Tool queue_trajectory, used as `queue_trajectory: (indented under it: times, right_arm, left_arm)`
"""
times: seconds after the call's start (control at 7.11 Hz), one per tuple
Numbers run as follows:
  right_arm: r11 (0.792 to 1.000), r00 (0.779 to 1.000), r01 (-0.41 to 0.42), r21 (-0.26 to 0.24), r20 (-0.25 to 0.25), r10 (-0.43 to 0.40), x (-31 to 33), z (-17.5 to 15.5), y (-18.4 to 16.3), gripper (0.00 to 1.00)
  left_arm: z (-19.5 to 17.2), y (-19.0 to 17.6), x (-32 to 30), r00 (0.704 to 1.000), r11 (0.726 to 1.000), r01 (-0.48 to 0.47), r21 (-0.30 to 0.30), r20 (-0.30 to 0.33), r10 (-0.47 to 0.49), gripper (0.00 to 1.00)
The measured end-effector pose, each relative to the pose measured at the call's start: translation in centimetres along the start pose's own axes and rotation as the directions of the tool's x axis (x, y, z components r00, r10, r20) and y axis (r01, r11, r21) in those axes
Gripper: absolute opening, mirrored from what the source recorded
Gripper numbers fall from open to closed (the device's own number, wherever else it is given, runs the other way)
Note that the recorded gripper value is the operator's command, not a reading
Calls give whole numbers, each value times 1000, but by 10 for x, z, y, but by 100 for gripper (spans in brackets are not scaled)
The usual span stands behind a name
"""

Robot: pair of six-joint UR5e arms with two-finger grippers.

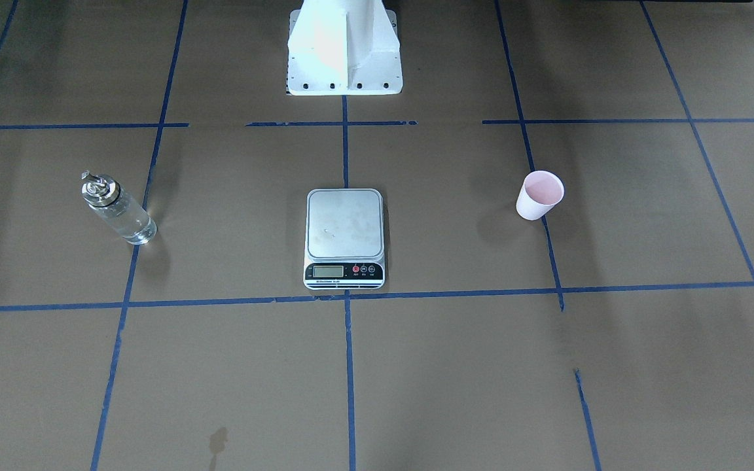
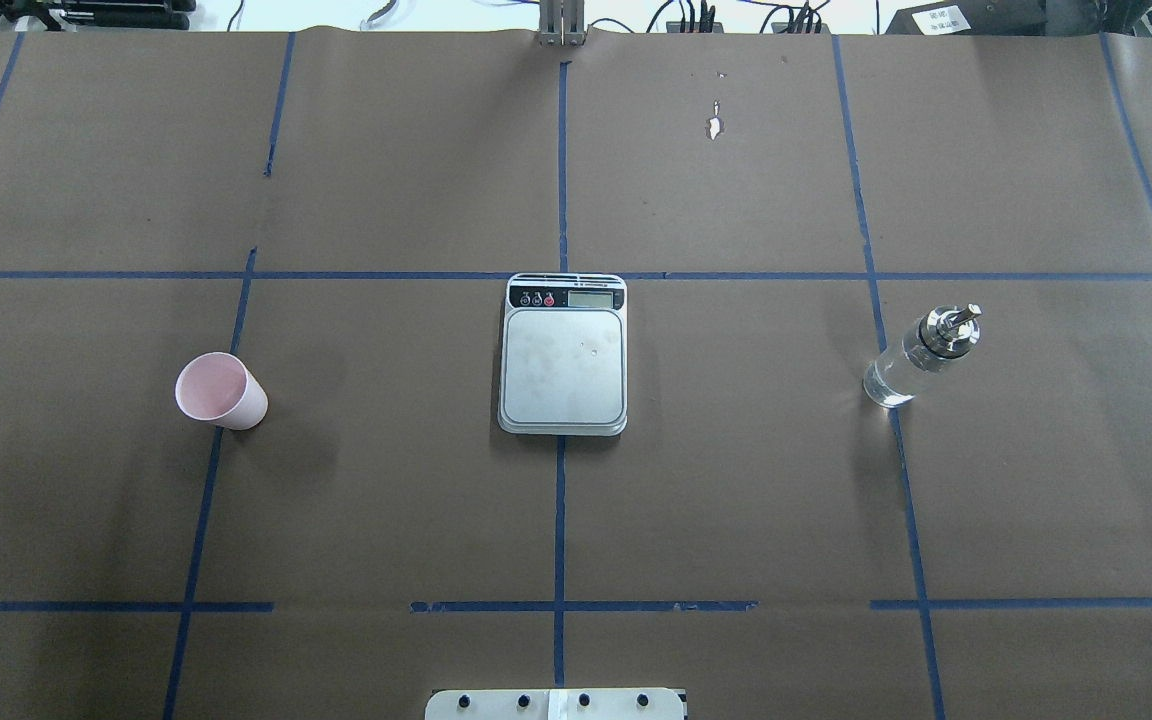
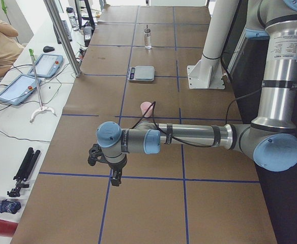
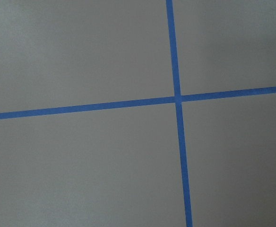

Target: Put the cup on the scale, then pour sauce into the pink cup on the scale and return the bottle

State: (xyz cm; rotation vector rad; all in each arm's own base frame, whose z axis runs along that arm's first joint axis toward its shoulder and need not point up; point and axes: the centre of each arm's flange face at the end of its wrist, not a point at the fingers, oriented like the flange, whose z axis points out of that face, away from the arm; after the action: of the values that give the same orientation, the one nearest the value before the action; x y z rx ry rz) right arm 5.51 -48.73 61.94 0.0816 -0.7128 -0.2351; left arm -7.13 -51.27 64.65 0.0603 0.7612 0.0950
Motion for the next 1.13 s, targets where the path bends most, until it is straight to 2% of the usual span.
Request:
queue_trajectory:
  times: [0.7, 0.84, 0.99, 1.13]
  right_arm:
    - [1000, 1000, 5, 9, 3, -5, -2, -2, 0, 100]
    - [1000, 1000, 5, 8, 6, -5, -1, 0, -1, 100]
    - [1000, 999, 0, 11, 34, -1, 2, 7, 0, 100]
    - [1000, 996, -1, 24, 86, -1, 3, 15, 0, 100]
  left_arm:
    - [-28, 8, 34, 992, 989, -128, 77, 8, 128, 100]
    - [-30, 8, 41, 988, 985, -147, 95, -28, 150, 100]
    - [-28, 5, 60, 974, 973, -192, 129, -97, 205, 100]
    - [-17, -1, 93, 955, 963, -225, 146, -164, 248, 100]
